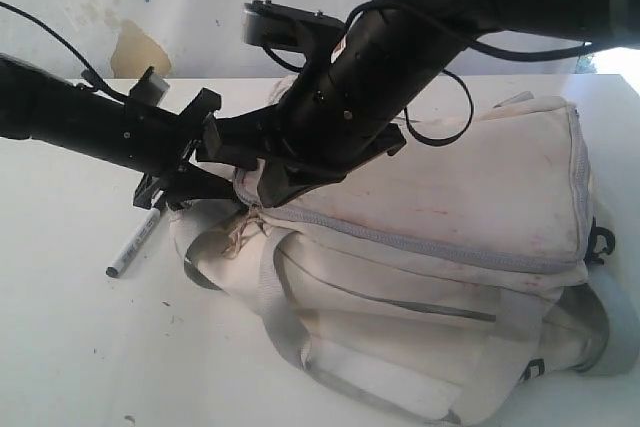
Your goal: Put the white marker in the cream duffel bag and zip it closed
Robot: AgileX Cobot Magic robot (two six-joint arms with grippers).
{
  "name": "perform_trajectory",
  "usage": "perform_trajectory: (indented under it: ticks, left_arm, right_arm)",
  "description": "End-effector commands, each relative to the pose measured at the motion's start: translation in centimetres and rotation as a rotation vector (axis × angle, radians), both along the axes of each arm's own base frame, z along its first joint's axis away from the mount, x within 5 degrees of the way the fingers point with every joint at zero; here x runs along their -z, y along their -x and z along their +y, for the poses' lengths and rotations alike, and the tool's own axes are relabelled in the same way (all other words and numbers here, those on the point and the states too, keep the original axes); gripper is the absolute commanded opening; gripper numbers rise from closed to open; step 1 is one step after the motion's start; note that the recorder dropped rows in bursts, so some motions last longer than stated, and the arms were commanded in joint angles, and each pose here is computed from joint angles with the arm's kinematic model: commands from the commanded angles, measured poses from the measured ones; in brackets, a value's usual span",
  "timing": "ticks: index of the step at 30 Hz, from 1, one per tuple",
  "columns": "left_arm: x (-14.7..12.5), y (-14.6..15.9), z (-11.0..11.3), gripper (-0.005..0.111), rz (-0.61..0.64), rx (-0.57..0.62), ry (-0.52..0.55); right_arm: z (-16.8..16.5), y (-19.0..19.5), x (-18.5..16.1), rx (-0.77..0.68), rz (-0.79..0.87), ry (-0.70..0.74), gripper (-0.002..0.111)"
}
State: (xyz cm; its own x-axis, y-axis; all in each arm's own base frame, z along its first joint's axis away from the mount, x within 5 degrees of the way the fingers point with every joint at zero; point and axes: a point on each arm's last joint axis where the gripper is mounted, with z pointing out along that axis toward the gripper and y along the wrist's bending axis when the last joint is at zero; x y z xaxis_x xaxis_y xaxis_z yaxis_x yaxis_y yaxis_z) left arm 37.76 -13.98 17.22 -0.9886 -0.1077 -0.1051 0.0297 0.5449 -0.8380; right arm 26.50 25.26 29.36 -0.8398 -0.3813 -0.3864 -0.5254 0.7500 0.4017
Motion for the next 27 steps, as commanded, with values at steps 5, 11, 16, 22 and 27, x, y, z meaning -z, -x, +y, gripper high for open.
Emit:
perform_trajectory:
  ticks: [5, 11, 16, 22, 27]
  left_arm:
    - [0.6, -0.6, -1.1, 0.004, 0.124, -0.092, 0.224]
    - [-1.4, -1.0, -0.7, 0.0, 0.262, -0.147, 0.485]
    - [-1.7, -1.2, -0.7, 0.0, 0.27, -0.17, 0.515]
    - [-1.7, -1.2, -0.7, 0.0, 0.27, -0.17, 0.515]
    - [-1.7, -1.2, -0.7, 0.0, 0.27, -0.17, 0.515]
  right_arm:
    - [-0.1, -0.1, -0.3, 0.034, -0.018, -0.013, 0.0]
    - [0.0, -0.3, -0.4, 0.038, -0.047, -0.02, 0.0]
    - [0.3, -1.0, 0.2, 0.14, -0.079, -0.106, 0.026]
    - [1.6, -0.8, 1.4, 0.226, 0.012, -0.163, 0.053]
    - [3.4, -0.6, 3.4, 0.242, 0.042, -0.147, 0.053]
